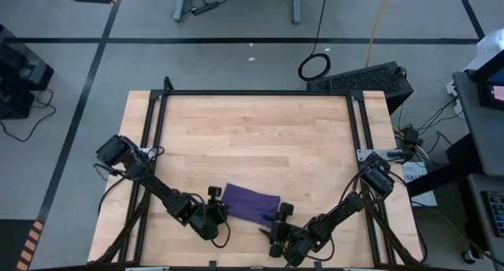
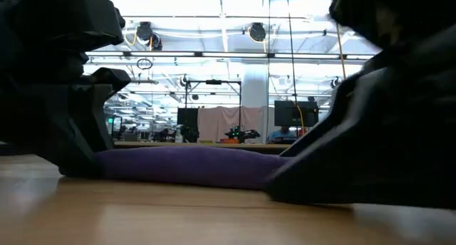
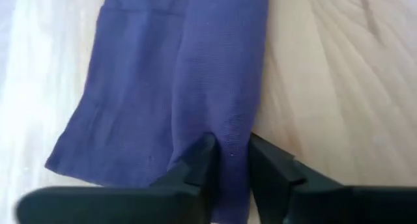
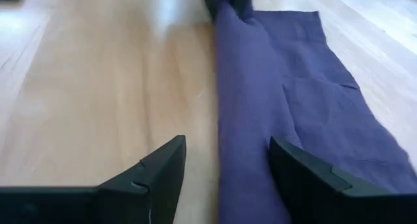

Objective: Roll towel
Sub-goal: Roll the purple towel

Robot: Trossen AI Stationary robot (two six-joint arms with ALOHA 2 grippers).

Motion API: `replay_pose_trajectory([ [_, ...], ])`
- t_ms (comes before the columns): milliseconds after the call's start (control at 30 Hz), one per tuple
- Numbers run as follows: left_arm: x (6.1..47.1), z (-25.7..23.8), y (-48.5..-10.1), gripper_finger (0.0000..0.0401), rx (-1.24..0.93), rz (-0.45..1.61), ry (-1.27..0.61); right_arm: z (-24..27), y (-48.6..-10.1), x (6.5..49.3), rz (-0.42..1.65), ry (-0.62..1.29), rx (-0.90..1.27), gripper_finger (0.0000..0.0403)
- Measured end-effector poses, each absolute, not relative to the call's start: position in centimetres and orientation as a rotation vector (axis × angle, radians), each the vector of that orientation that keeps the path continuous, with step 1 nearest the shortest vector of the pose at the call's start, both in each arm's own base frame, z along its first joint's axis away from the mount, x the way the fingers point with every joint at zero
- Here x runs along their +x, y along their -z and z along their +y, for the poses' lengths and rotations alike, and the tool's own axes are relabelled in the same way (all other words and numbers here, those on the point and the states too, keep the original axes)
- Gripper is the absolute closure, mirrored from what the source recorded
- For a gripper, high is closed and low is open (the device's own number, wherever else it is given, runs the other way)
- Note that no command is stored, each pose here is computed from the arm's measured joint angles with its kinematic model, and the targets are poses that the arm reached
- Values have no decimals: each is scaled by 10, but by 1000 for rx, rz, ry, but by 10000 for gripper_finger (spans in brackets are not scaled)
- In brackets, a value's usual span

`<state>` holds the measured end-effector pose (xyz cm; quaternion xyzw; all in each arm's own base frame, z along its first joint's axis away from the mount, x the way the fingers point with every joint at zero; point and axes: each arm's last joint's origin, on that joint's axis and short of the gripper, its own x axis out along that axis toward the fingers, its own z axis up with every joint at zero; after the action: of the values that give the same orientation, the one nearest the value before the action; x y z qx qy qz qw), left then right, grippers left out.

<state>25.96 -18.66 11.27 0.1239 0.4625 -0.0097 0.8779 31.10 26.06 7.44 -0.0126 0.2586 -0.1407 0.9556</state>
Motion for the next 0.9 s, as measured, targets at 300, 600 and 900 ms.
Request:
replay_pose_trajectory([
  [300,260,-183,-130,389,64,1004,130,280,-114,294,490,154,-189,190],
  [600,271,-168,-138,381,-81,1057,243,290,-95,283,480,184,-239,190],
  [900,286,-140,-138,380,-229,1119,397,277,-86,295,485,256,-229,190],
])
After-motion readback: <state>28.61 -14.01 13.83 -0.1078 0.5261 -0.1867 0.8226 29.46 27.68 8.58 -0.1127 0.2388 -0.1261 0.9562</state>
